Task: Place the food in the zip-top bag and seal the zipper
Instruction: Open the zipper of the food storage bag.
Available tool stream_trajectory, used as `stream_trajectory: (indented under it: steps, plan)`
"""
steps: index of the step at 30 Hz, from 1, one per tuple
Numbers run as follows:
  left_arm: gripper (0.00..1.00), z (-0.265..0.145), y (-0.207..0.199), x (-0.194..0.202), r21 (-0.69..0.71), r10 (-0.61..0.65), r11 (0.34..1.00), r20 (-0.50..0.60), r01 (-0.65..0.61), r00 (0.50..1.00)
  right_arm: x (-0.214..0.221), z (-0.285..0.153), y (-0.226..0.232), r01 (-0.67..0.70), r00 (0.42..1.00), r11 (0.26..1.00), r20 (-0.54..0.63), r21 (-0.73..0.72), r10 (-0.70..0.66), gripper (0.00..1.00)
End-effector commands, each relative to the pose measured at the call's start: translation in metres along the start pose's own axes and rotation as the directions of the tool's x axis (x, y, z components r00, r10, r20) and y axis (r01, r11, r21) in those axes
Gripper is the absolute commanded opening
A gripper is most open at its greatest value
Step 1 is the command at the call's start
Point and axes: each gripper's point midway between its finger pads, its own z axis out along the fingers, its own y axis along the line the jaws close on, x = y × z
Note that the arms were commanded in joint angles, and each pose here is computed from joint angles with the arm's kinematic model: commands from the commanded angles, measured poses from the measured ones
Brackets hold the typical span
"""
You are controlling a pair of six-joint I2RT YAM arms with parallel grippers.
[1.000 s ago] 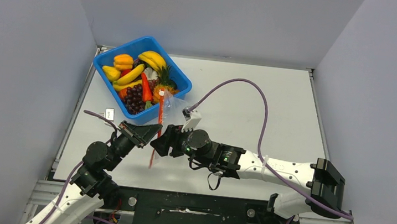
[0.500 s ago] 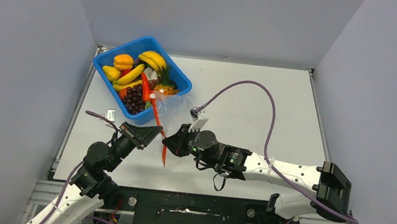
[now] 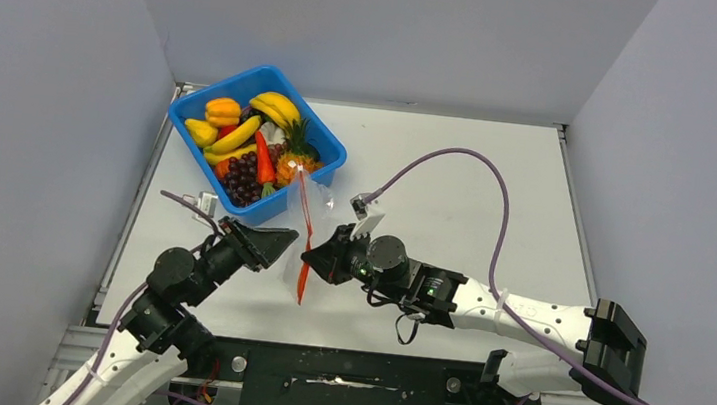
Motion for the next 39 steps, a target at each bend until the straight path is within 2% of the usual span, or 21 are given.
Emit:
stream_trajectory:
  steps: [1,9,18,24,34,39]
  plan:
    - [0.37,0.002,-0.030,0.001,0.133,0.064,0.989,-0.040,-0.059,0.997,-0.019,-0.005,0.029,0.020,0.998,0.993,0.054,-0.115,-0.014,0.00]
    - [0.38,0.014,-0.021,0.005,0.106,0.084,0.991,-0.053,-0.078,0.995,-0.009,-0.004,0.037,0.030,1.000,0.987,0.015,-0.158,-0.028,0.00]
    - [0.31,0.015,-0.011,-0.015,0.036,0.087,0.995,0.054,-0.089,0.995,-0.001,-0.003,0.039,0.037,0.999,0.986,-0.006,-0.163,-0.038,0.00]
    - [0.30,0.011,-0.011,-0.031,0.009,0.121,0.992,0.126,-0.123,0.985,0.001,0.001,0.039,0.037,0.999,0.987,-0.021,-0.154,-0.041,0.00]
    - [0.34,0.016,-0.005,-0.030,-0.029,0.183,0.983,0.098,-0.181,0.978,0.003,0.003,0.042,0.041,0.999,0.987,-0.028,-0.155,-0.045,0.00]
    - [0.27,0.017,0.003,-0.027,-0.060,0.203,0.978,0.076,-0.199,0.976,0.002,0.002,0.040,0.040,0.999,0.989,-0.024,-0.144,-0.044,0.00]
